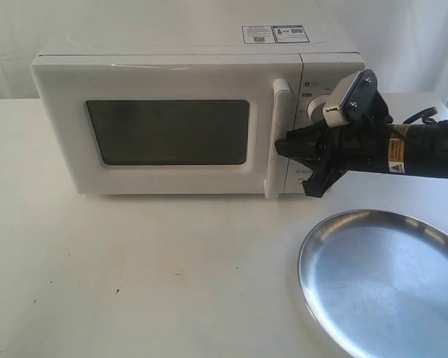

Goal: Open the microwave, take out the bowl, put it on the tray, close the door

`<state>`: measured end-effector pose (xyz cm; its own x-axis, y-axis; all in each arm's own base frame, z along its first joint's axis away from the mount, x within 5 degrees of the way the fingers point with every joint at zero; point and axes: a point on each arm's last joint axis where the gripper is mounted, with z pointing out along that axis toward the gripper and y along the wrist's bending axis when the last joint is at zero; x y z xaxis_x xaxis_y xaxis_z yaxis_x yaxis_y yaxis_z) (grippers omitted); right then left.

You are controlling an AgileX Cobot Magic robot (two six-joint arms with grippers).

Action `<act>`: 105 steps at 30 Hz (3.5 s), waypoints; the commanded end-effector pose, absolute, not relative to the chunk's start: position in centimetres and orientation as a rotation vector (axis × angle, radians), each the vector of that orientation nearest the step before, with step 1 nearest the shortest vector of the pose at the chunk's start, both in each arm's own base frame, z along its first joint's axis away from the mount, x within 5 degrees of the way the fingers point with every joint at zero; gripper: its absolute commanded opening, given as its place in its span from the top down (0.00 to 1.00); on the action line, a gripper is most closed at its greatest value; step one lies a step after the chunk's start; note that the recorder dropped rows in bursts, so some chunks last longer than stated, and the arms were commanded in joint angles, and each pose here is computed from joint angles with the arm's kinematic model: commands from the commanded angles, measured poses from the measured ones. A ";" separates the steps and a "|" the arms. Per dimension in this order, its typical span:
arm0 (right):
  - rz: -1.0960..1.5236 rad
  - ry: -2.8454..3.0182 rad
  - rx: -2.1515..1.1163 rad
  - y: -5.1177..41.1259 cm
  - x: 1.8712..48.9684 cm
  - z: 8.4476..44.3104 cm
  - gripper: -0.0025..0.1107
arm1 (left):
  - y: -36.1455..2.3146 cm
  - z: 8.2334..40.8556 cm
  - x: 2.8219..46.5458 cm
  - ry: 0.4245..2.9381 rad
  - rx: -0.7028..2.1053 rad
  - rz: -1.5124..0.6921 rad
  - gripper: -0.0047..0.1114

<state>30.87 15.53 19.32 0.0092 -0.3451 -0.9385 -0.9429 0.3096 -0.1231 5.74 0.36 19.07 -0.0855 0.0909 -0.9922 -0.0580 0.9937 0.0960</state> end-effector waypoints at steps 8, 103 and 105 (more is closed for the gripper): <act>1.007 1.083 -1.604 19.7 25.5 21.0 0.98 | 0.3 19.2 5.7 1.643 0.019 0.118 0.96; 0.931 1.392 -0.935 14.1 32.4 18.9 0.90 | 0.3 19.2 5.7 1.643 0.019 0.118 0.96; 0.929 1.392 -0.938 14.1 32.7 18.7 0.98 | 0.3 19.2 5.7 1.643 0.019 0.118 0.96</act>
